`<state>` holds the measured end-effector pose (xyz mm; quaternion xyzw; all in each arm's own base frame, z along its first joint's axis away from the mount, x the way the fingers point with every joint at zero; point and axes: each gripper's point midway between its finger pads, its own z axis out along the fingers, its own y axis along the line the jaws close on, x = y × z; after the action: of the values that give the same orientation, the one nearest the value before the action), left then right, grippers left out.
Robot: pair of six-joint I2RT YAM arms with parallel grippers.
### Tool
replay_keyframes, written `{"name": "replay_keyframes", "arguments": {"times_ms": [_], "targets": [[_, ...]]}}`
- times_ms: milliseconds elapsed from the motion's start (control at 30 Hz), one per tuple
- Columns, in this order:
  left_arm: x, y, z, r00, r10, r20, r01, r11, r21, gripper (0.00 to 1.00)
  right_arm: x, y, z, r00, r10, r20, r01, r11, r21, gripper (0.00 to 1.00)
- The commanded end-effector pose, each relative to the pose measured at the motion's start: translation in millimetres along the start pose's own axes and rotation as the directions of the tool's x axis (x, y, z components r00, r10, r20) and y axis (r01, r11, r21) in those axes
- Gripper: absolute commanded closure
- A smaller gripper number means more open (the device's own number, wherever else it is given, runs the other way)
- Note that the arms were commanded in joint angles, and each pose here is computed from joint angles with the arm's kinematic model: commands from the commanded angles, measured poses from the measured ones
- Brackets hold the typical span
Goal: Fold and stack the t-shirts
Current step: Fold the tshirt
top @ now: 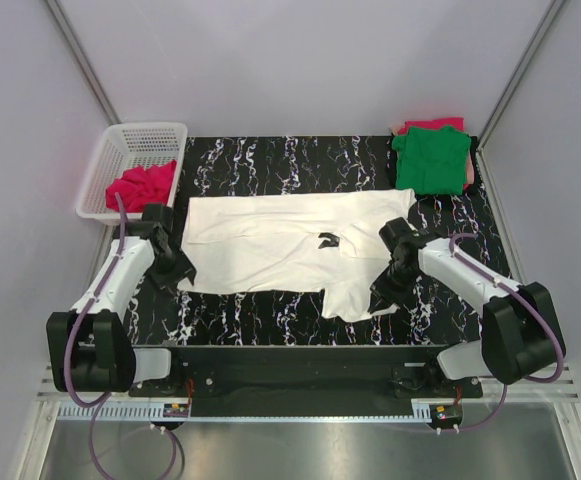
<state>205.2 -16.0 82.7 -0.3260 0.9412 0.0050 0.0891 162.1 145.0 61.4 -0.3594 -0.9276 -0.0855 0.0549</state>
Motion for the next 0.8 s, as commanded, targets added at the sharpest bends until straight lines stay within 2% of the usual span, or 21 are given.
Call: {"name": "replay_keyframes", "arguments": {"times_ms": [0, 267, 433, 767], "targets": [[-17, 12, 10, 0.996, -0.062, 0.069, 0.065, 0.997, -0.039, 0.44, -3, 6, -20, 0.998, -0.04, 0.052, 0.042, 0.999, -0.032, 1.0], [-13, 20, 34, 0.994, -0.108, 0.027, 0.109, 0.993, -0.044, 0.44, -5, 13, -33, 0.995, -0.069, 0.066, 0.072, 0.996, -0.044, 1.0], [-17, 13, 40, 0.992, -0.114, 0.045, 0.114, 0.993, -0.008, 0.44, -4, 14, -35, 0.995, -0.077, 0.061, 0.08, 0.996, -0.048, 1.0], [-23, 16, 52, 0.993, -0.104, 0.049, 0.106, 0.994, -0.039, 0.44, -3, 13, -34, 0.995, -0.088, 0.053, 0.091, 0.995, -0.045, 1.0]]}}
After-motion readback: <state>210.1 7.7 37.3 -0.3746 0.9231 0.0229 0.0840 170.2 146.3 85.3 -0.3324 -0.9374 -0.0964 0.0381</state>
